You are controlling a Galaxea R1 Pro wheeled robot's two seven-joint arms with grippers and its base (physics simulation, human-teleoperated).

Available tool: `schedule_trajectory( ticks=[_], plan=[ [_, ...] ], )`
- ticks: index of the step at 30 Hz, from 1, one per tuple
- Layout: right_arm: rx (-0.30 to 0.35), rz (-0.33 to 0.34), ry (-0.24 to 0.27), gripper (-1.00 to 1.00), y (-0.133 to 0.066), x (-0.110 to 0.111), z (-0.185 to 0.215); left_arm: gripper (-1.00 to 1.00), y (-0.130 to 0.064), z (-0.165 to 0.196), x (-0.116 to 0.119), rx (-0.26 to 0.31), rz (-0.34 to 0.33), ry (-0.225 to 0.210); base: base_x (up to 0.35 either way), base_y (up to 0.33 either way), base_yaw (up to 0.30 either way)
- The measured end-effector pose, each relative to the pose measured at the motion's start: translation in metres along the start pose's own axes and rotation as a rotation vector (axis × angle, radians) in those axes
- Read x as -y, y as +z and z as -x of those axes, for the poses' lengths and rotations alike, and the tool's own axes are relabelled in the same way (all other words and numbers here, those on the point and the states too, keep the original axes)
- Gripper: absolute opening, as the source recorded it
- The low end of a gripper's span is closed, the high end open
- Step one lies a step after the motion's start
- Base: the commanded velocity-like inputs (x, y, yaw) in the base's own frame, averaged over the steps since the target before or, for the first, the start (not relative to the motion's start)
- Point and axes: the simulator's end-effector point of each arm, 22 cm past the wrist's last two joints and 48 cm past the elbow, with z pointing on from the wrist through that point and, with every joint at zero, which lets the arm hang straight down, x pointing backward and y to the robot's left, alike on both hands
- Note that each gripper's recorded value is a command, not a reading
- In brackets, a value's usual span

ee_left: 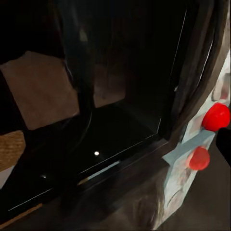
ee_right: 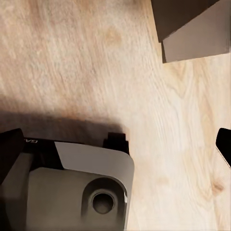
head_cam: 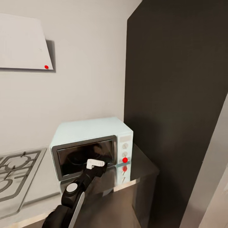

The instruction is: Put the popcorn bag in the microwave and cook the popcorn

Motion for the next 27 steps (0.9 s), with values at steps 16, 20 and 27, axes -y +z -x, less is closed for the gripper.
schedule_trajectory(
  ticks=[16,20,27],
  plan=[
    [0.001,-0.002,-0.001,1.0,0.001,0.002,0.001,1.0,0.004,0.002,0.017,0.002,0.024,0.033,-0.138,0.0,0.0],
    [0.003,-0.003,-0.004,1.0,0.0,0.002,0.002,1.0,0.004,0.002,0.019,0.002,0.021,0.034,-0.325,0.0,0.0],
    [0.003,-0.003,-0.004,1.0,0.0,0.002,0.002,1.0,0.004,0.004,0.019,0.005,0.021,0.031,-0.325,0.0,0.0]
  ],
)
